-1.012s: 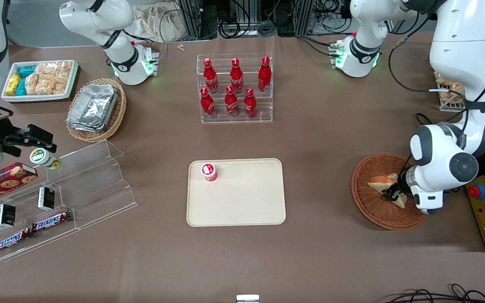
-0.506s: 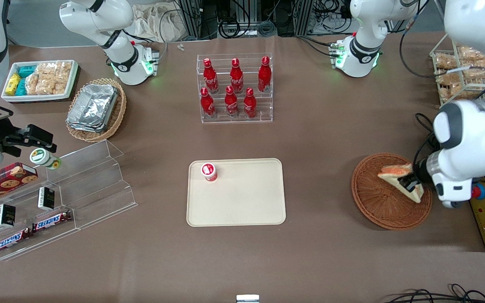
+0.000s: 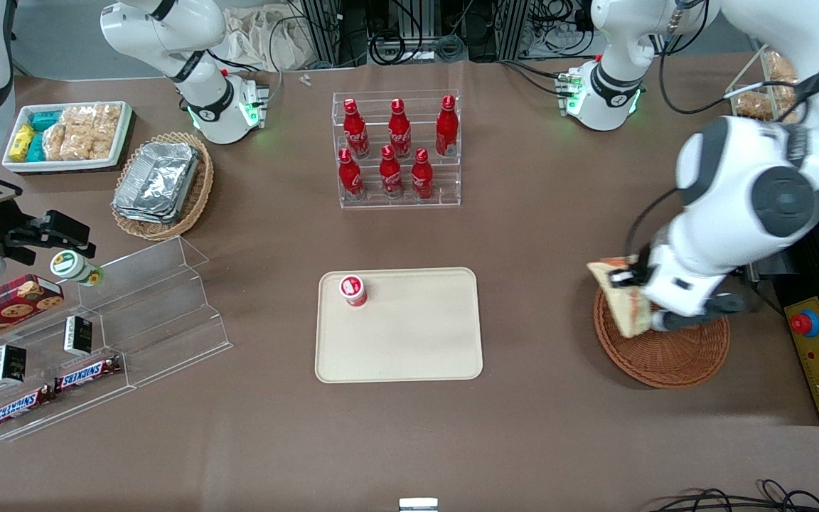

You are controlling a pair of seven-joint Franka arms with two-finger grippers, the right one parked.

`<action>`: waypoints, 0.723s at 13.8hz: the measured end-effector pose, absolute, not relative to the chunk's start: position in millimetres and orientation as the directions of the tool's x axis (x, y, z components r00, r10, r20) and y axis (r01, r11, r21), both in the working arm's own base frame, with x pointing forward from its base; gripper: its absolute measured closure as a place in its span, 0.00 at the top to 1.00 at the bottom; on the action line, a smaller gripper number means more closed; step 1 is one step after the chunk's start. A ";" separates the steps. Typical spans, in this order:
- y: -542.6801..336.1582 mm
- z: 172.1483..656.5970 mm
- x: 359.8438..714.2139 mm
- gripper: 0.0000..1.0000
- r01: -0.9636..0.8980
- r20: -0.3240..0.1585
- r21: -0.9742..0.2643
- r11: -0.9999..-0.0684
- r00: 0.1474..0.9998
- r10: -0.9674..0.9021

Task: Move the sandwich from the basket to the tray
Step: 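Lift the sandwich and carry it toward the cream tray, then lower the sandwich onto the tray and open the left gripper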

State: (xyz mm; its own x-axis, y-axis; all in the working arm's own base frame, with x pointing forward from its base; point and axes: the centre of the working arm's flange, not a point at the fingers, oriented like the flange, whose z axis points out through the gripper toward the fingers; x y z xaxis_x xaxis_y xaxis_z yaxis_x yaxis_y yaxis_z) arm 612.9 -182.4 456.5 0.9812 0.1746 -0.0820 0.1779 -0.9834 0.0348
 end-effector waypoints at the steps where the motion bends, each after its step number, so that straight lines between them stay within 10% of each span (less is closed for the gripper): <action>1: -209.6 452.5 610.7 0.19 0.132 -0.083 0.044 -0.990 0.988 0.128; 10: -407.8 326.7 594.8 0.26 -0.037 -0.004 -0.005 -0.999 0.999 -0.037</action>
